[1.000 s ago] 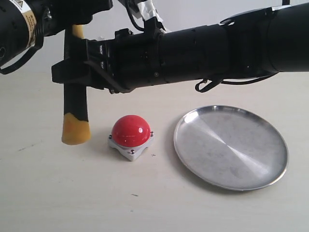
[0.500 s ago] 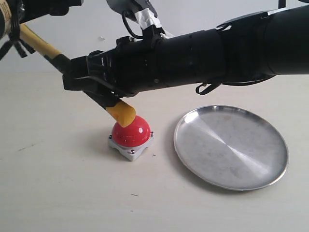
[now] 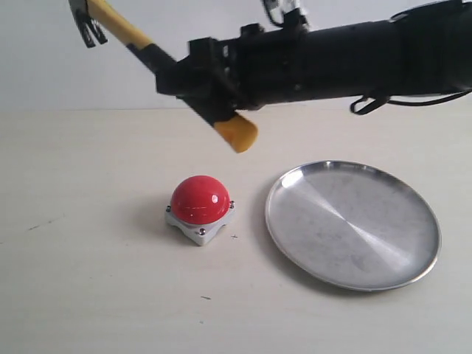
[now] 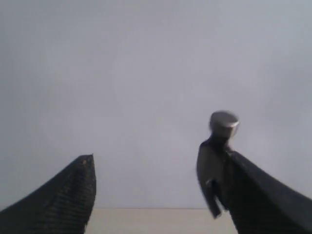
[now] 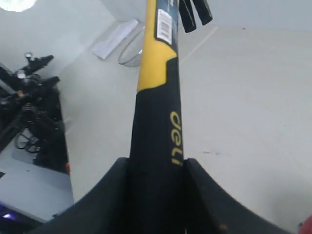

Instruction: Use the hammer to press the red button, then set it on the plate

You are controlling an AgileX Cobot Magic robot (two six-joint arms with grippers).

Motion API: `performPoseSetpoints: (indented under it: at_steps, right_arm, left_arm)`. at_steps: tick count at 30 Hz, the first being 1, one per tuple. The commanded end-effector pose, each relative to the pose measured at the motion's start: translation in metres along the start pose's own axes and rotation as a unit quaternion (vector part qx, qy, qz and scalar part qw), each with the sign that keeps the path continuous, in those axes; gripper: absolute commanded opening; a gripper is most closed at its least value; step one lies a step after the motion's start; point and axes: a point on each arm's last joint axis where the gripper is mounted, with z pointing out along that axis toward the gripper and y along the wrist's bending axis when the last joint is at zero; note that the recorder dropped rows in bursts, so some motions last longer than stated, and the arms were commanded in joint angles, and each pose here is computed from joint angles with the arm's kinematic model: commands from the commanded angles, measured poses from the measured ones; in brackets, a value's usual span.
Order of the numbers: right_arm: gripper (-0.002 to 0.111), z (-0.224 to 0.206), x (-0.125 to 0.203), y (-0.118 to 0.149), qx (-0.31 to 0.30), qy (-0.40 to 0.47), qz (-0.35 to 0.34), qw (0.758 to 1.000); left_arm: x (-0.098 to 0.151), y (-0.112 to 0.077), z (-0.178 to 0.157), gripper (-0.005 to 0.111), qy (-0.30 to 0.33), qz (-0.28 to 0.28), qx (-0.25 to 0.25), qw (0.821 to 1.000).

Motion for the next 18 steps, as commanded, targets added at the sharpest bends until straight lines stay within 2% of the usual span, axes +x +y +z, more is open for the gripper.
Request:
performPoseSetpoints:
  at_steps: [1,4,6,9,12,15,18]
  right_arm:
    - [0.0,-0.047,-0.025,0.012,-0.137,-0.039,-0.035,0.989]
    - [0.0,-0.065,-0.033,-0.003,-0.107,-0.064,-0.051,0.991]
    - [0.0,-0.071,-0.035,-0.008,-0.095,-0.073,-0.074,0.99]
    - [0.0,-0.071,-0.035,-0.008,-0.093,-0.075,-0.097,0.988]
    - [0.0,-0.07,-0.035,-0.008,-0.093,-0.076,-0.108,0.987]
    - [0.0,-0.071,-0.042,-0.005,-0.095,-0.081,-0.118,0.985]
    - [0.0,-0.072,-0.051,0.0,-0.098,-0.088,-0.132,0.982]
  left_arm:
    - [0.005,0.007,0.0,0.059,0.003,0.011,-0.003,1.0]
    - [0.009,0.008,0.005,0.056,0.012,0.007,0.005,1.0]
    - [0.011,0.009,0.01,0.056,0.021,-0.015,0.018,1.0]
    - [0.015,0.013,0.019,0.062,0.029,-0.051,0.008,0.998]
    - [0.025,0.017,0.031,0.067,0.046,-0.044,-0.022,0.998]
    - [0.036,0.017,0.04,0.067,0.066,-0.033,-0.039,0.996]
    - [0.048,0.005,0.047,0.067,0.083,-0.006,-0.017,0.996]
